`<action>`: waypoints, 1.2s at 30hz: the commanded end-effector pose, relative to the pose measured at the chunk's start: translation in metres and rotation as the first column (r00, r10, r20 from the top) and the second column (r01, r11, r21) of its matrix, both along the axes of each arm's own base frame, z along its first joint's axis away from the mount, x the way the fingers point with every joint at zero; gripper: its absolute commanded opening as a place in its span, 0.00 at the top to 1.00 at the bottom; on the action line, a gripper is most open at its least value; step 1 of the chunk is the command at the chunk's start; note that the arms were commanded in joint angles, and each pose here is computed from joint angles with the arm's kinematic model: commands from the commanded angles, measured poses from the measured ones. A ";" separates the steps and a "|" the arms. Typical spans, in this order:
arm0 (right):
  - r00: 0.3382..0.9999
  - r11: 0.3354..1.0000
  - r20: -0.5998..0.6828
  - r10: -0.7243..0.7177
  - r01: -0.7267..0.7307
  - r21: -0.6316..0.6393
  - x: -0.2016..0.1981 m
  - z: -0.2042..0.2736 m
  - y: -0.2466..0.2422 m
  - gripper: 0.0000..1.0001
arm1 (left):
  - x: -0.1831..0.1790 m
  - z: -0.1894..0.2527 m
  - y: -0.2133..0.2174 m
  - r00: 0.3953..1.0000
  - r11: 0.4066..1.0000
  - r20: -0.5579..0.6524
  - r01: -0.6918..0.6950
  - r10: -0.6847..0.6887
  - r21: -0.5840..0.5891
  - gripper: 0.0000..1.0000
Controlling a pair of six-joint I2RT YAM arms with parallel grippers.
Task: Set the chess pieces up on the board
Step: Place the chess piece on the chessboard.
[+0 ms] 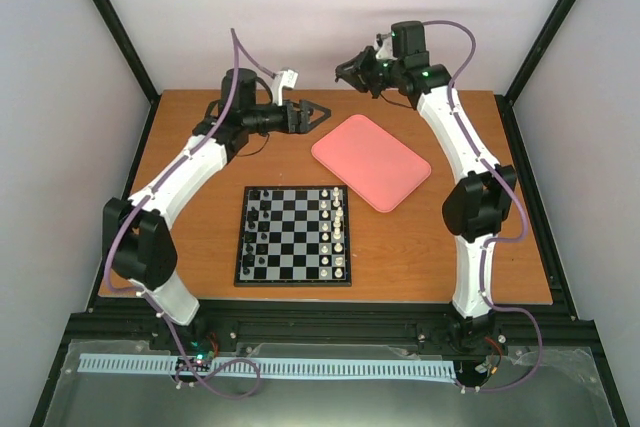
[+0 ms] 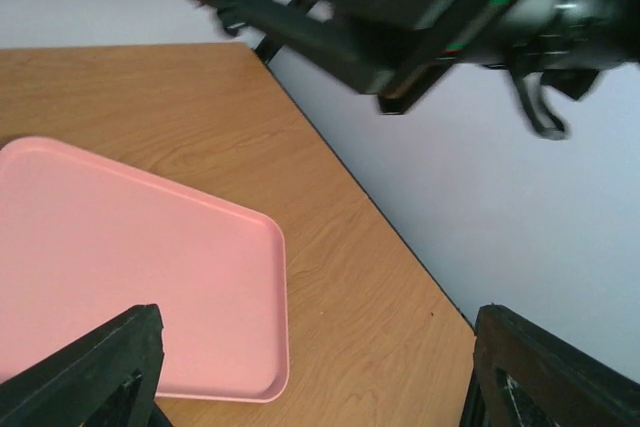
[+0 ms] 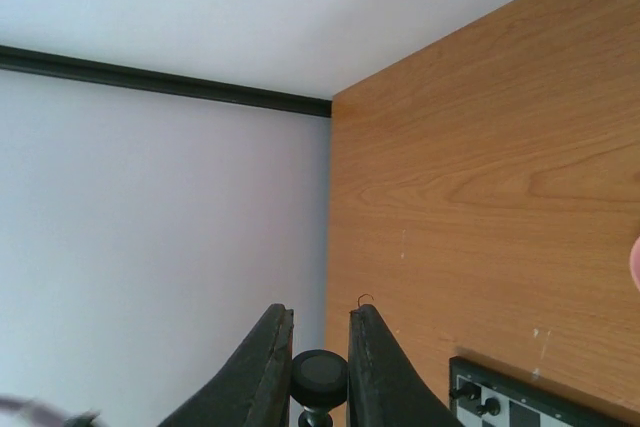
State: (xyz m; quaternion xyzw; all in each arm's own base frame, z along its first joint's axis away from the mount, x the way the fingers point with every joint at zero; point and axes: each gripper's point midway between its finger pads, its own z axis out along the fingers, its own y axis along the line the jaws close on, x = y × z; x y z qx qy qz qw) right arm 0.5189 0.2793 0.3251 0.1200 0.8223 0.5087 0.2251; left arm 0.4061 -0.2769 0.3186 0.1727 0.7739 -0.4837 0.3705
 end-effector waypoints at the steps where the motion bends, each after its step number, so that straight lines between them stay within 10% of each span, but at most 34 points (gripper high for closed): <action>1: 0.998 0.996 0.025 0.060 -0.061 0.060 -0.025 0.039 0.009 0.86 | 0.016 0.001 -0.005 1.000 0.999 0.014 -0.028 0.028 0.020 0.15; 15: 0.993 0.989 0.037 0.117 -0.119 0.082 -0.044 0.054 0.017 0.86 | 0.038 0.064 -0.023 1.000 0.963 -0.011 -0.015 0.012 -0.270 0.25; 33: 0.990 0.985 0.043 0.138 -0.141 0.101 -0.044 0.058 0.021 0.86 | 0.045 0.063 -0.031 0.999 0.959 -0.042 0.009 -0.021 -0.284 0.53; 36: 0.990 0.985 0.038 0.139 -0.142 0.101 -0.044 0.057 0.022 0.86 | 0.047 0.065 -0.032 0.999 0.957 -0.043 0.007 -0.020 -0.288 0.70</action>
